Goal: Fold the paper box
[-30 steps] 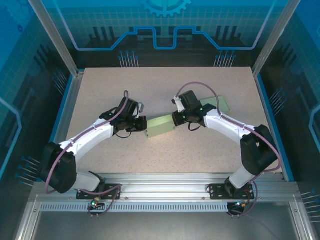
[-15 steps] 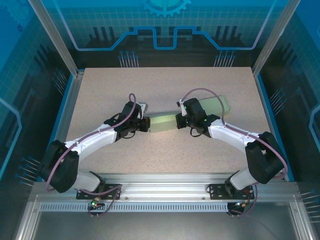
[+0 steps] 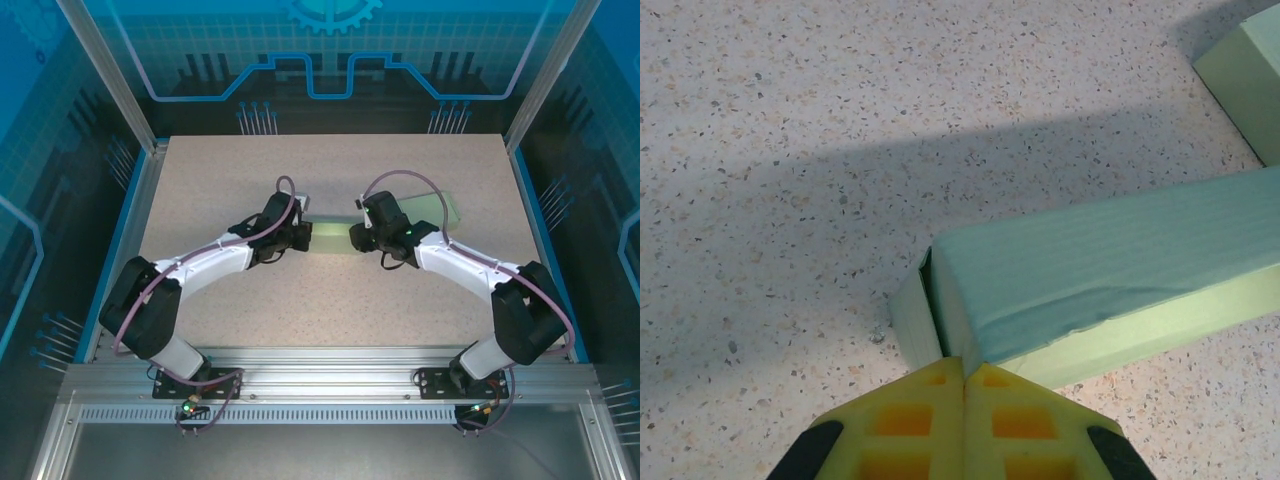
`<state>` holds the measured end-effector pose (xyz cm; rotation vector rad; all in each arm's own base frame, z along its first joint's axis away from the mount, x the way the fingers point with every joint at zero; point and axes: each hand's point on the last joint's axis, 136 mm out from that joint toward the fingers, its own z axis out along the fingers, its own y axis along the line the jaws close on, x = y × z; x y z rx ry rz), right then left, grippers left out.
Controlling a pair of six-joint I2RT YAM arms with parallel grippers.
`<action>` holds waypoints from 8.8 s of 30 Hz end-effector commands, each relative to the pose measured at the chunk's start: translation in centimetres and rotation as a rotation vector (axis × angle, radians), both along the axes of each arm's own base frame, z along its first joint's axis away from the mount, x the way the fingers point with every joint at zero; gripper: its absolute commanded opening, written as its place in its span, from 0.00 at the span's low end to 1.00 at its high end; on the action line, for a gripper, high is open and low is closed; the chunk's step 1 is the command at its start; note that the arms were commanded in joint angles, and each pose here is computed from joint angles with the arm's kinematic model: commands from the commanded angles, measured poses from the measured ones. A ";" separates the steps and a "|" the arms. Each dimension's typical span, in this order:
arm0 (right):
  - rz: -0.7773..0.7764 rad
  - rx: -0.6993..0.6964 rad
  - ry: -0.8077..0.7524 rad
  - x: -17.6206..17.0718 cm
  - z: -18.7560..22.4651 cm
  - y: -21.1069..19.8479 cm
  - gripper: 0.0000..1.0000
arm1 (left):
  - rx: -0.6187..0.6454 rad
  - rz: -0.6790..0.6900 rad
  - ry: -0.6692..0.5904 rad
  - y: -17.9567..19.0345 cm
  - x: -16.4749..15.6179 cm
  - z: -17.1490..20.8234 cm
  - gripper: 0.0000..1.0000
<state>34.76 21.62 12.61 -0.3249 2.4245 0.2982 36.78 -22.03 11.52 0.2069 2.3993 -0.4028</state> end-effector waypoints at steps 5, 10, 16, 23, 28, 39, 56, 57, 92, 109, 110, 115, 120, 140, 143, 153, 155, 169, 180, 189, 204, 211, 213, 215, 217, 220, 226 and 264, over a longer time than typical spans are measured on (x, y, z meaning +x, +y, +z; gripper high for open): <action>-0.029 0.046 -0.031 -0.3 5.0 0.6 0.58 | 0.133 -0.048 0.178 0.7 -3.1 -4.6 0.00; -0.110 0.067 -0.056 0.3 7.3 -0.3 0.78 | 0.146 -0.060 0.179 0.3 -3.1 -4.8 0.00; -0.207 0.082 -0.008 2.1 6.6 -1.4 0.85 | 0.152 -0.060 0.177 0.3 -3.1 -4.8 0.00; -0.218 0.135 0.113 3.1 2.8 -0.9 0.84 | 0.155 -0.059 0.180 0.0 -3.0 -5.1 0.00; -0.207 0.158 0.183 2.2 0.0 -0.6 0.78 | 0.160 -0.058 0.185 -0.1 -3.0 -5.3 0.00; -0.246 0.148 0.248 0.9 -4.4 -1.4 0.63 | 0.169 -0.044 0.187 0.0 -3.1 -5.7 0.14; -0.299 0.151 0.290 0.8 -8.5 -2.4 0.43 | -0.058 -0.119 0.157 -2.0 -5.6 -1.4 0.71; -0.302 0.149 0.291 0.7 -8.8 -2.5 0.43 | -0.087 -0.127 0.159 -2.4 -5.8 -1.0 0.72; -0.285 0.143 0.261 0.2 -9.2 -2.2 0.43 | -0.481 0.196 0.287 -2.1 -2.6 -3.1 0.98; -0.267 0.241 0.324 -1.9 -11.4 -2.1 0.42 | -0.445 0.281 0.445 0.3 -7.4 -11.2 0.47; -0.259 0.273 0.328 -2.0 -11.4 -1.9 0.40 | -0.444 0.282 0.447 0.4 -7.4 -11.3 0.43; -0.238 0.362 0.349 -2.3 -11.8 -1.7 0.22 | -0.442 0.284 0.445 0.5 -7.5 -11.7 0.29; -0.206 0.393 0.368 -3.2 -13.0 -1.3 0.21 | -0.469 0.258 0.395 0.1 -6.8 -10.9 0.23; -0.210 0.285 0.277 -7.8 -11.8 -3.9 0.31 | -0.430 -0.097 0.142 -2.8 -10.9 -8.6 0.43; -0.206 0.269 0.267 -8.2 -11.2 -4.0 0.35 | -0.438 -0.102 0.134 -2.9 -11.0 -8.4 0.43; -0.246 0.224 0.231 -9.0 -9.7 -5.6 0.42 | -0.395 -0.135 0.104 -2.7 -11.4 -7.4 0.58; -0.243 0.223 0.232 -9.1 -9.5 -5.6 0.43 | -0.385 -0.123 0.101 -2.3 -11.6 -7.2 0.58; -0.163 0.141 0.160 -6.7 -1.8 -4.9 0.67 | -0.451 0.109 0.179 0.9 -7.4 -0.2 0.88; -0.114 0.141 0.260 -2.5 -5.2 -1.4 0.66 | -0.626 0.070 0.358 -3.5 -5.9 -3.8 0.73; -0.109 0.167 0.305 -1.1 -7.9 0.1 0.57 | -0.644 0.038 0.348 -5.0 -2.6 -4.9 0.67; -0.205 0.156 0.242 3.6 -7.2 -0.1 0.58 | -0.652 0.088 0.285 -1.7 6.7 -5.1 0.75; -0.226 0.094 0.135 3.1 -2.5 -2.6 0.72 | -0.624 0.174 0.201 2.4 6.3 -2.4 0.99; -0.241 0.070 0.093 2.6 -0.8 -3.7 0.77 | -0.624 0.198 0.156 3.9 5.9 -0.8 0.99; -0.258 0.044 0.041 1.8 1.0 -5.2 0.82 | -0.610 0.222 0.096 5.6 5.3 1.2 0.99; -0.279 0.010 -0.021 0.9 2.9 -7.0 0.88 | -0.547 0.255 0.029 7.7 4.2 3.2 0.99; -0.335 -0.051 -0.107 -0.6 5.3 -10.3 1.00 | -0.371 0.307 -0.075 11.0 2.0 5.5 0.99; -0.531 -0.155 -0.205 -3.4 6.6 -18.2 1.00 | 0.026 0.486 -0.231 18.8 -1.9 6.2 0.99; -0.187 -0.097 -0.526 4.4 -1.6 -18.0 1.00 | 0.039 0.324 -0.490 21.6 3.0 -2.0 0.99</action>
